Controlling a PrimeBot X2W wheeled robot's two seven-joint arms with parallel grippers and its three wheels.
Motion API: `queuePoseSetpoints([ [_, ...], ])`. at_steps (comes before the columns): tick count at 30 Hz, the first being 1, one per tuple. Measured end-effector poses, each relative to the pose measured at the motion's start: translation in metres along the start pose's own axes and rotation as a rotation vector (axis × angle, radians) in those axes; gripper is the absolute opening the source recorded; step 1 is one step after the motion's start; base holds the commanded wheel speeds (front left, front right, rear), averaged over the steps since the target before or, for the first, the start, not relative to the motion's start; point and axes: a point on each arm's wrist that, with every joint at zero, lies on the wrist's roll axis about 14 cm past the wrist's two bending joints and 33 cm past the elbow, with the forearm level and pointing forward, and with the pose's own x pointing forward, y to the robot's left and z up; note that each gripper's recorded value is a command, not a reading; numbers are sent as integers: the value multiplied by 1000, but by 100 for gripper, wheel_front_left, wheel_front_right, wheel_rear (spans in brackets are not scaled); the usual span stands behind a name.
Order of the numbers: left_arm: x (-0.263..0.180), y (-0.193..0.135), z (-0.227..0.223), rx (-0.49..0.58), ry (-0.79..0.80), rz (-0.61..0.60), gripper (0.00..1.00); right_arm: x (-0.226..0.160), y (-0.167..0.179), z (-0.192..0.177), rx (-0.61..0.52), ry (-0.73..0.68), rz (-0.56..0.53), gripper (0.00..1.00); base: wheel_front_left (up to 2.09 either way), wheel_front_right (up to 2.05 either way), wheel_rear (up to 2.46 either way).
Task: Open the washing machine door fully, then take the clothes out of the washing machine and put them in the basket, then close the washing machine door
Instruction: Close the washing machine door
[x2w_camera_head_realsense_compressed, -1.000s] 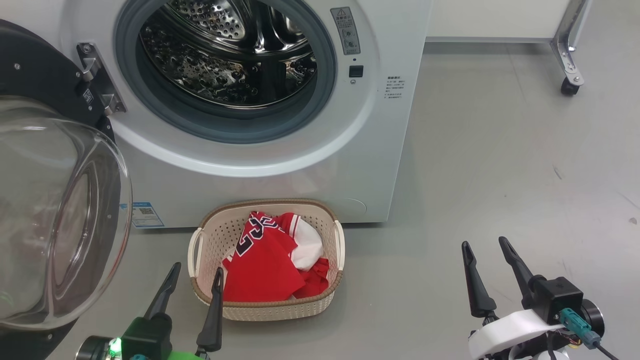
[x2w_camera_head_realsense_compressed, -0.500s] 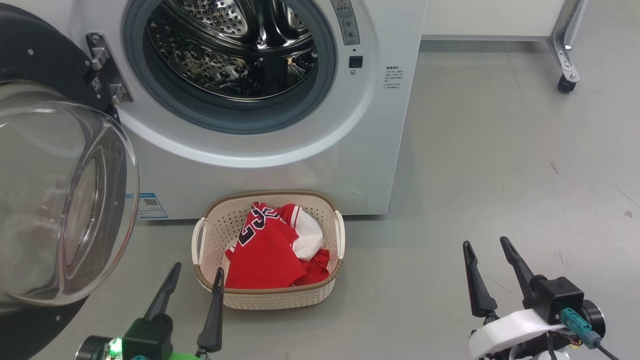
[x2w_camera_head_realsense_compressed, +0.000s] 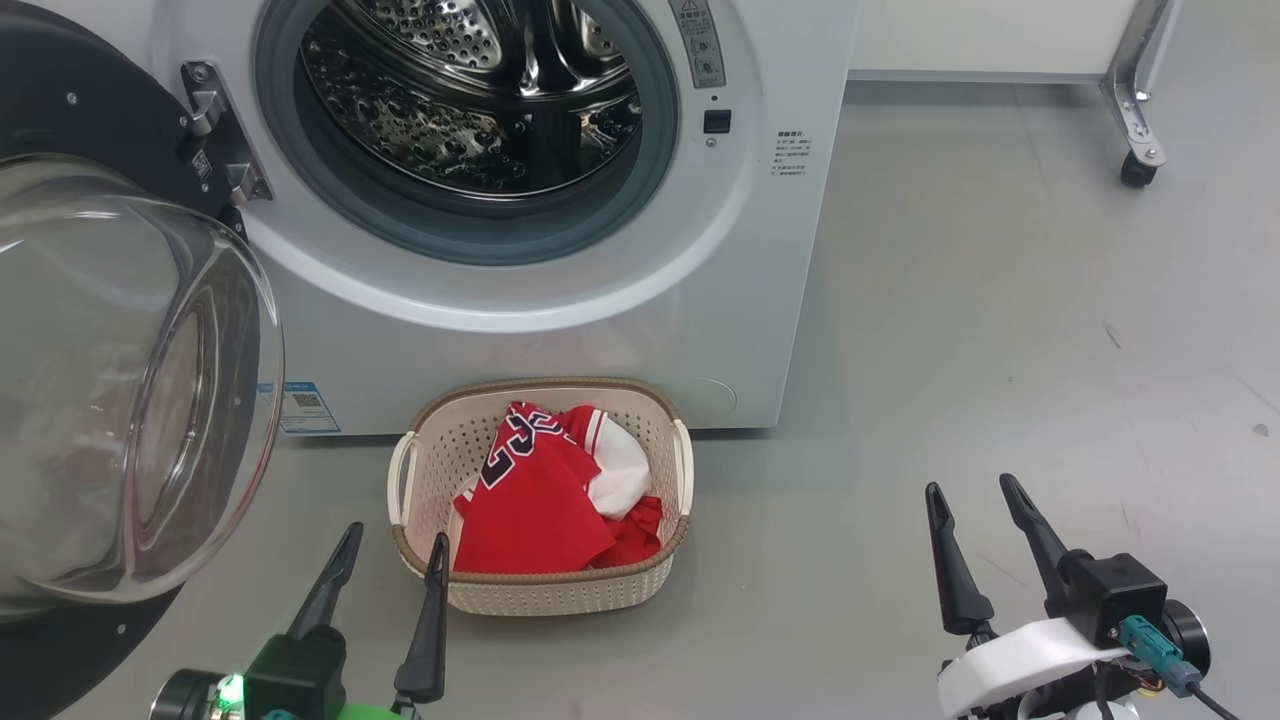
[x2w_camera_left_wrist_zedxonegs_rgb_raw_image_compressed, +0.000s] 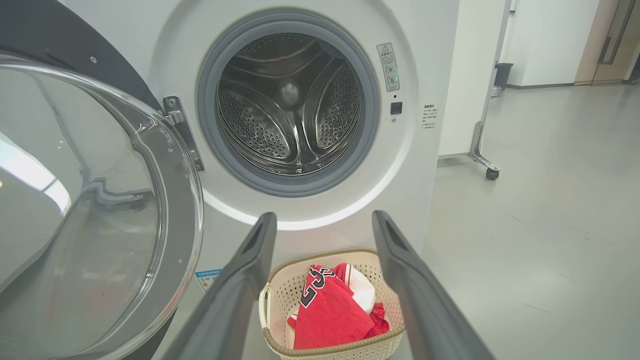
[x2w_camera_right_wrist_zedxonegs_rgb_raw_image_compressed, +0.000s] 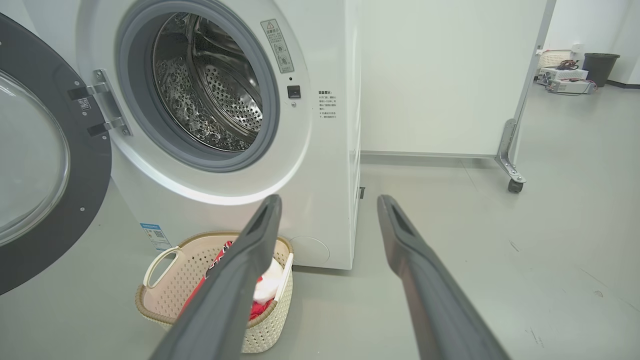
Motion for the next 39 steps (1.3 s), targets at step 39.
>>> queuePoseSetpoints([
  [39,-59,78,14,16,-54,325,100,42,85,-20,-28,72,303,100,0,0,0],
])
